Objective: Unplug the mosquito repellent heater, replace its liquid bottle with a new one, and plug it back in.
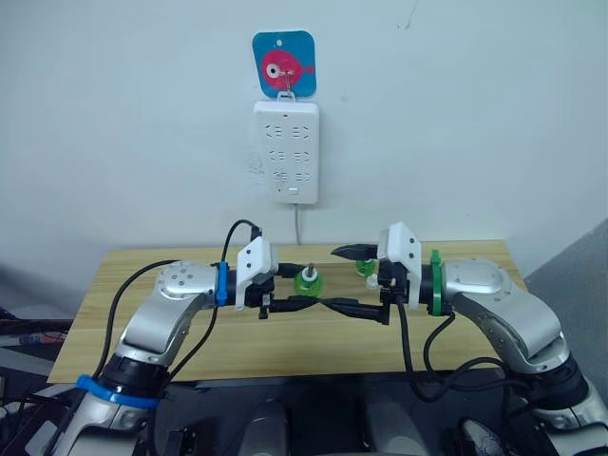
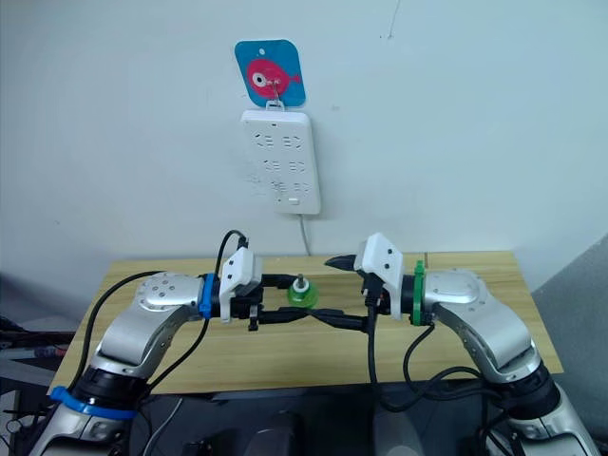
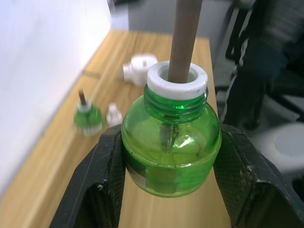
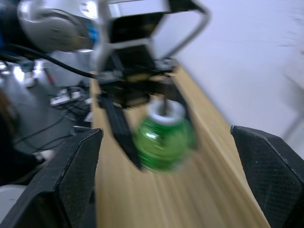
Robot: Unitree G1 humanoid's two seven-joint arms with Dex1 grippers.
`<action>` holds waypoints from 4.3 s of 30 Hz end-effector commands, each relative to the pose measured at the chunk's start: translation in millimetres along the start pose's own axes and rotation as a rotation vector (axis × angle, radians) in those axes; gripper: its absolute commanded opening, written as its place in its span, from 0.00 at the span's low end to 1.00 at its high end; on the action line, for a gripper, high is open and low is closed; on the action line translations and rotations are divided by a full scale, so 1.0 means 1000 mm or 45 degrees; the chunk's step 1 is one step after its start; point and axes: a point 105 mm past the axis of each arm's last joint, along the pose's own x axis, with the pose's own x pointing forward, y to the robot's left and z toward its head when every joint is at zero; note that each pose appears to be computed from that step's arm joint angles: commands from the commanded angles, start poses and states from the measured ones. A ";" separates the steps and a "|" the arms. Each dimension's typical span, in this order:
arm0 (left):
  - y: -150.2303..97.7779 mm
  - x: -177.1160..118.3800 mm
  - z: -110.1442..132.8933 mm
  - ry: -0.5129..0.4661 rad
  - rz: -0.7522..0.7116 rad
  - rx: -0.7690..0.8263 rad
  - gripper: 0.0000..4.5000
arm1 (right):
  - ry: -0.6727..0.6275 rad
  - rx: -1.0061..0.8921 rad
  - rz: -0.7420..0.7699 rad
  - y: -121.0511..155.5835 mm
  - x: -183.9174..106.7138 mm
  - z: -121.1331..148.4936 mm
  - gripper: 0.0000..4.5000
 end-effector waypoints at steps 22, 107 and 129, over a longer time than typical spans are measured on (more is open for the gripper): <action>-0.006 0.009 0.023 -0.123 -0.124 0.038 0.50 | -0.053 -0.057 -0.031 -0.014 0.012 0.007 0.19; 0.030 0.015 0.110 -0.828 -0.022 -1.148 0.50 | -1.104 1.344 -0.304 -0.049 -0.060 0.076 0.47; 0.012 -0.003 0.052 -0.459 0.214 -0.790 0.50 | 0.626 0.301 -1.089 -0.103 -0.142 -0.054 1.00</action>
